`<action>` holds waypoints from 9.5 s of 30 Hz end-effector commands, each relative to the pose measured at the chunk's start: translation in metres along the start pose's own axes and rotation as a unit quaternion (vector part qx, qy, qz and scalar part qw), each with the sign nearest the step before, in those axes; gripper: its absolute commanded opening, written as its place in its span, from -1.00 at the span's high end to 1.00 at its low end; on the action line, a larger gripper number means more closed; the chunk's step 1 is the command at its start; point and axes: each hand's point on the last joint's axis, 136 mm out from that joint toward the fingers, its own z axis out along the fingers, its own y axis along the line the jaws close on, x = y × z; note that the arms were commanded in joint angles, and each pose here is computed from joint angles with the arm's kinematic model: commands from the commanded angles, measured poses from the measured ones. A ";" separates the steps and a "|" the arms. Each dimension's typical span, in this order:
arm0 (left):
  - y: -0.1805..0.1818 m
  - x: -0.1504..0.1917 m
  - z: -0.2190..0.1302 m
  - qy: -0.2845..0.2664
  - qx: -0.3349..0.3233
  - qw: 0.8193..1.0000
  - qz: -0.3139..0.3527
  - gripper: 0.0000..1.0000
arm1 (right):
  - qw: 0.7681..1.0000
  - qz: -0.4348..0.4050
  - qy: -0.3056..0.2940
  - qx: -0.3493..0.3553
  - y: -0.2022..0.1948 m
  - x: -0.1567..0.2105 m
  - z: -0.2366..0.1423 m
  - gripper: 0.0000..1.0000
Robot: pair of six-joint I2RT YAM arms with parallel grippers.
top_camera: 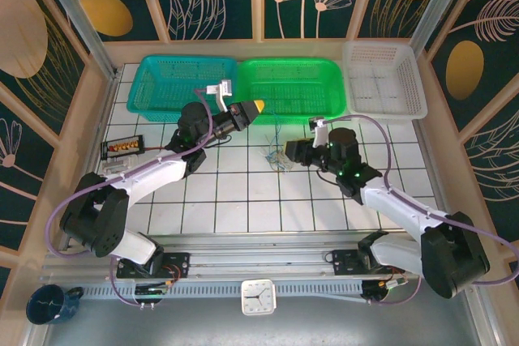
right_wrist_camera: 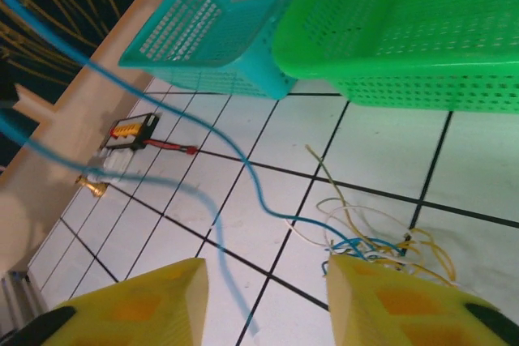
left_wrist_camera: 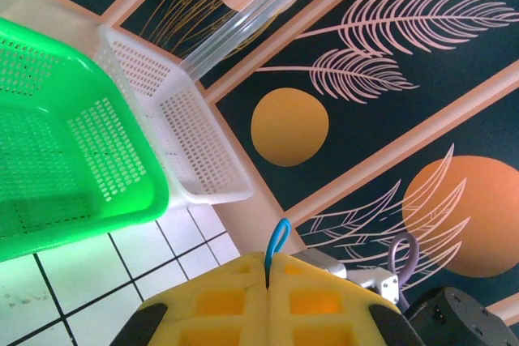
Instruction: Untangle the cables
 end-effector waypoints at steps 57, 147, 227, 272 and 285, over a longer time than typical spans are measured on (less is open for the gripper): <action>0.056 0.020 -0.052 -0.067 -0.086 0.992 0.056 -0.29 | 0.991 -0.121 -0.046 -0.031 0.109 -0.141 0.002 1.00; 0.084 0.101 -0.013 0.064 -0.119 0.967 0.217 -0.75 | 0.923 -0.134 -0.348 -0.095 0.186 -0.380 -0.120 1.00; 0.013 0.033 -0.030 -0.033 -0.106 0.971 0.214 -0.97 | 0.852 0.137 -0.269 0.427 -0.342 -0.235 -0.071 -0.36; 0.003 0.022 -0.050 -0.064 -0.115 0.968 0.212 -0.98 | 0.964 0.196 -0.115 0.142 -0.245 -0.182 0.118 -0.55; 0.024 0.035 -0.050 -0.041 -0.141 0.975 0.166 -0.98 | 0.962 0.098 -0.159 0.201 -0.193 -0.220 0.045 -0.60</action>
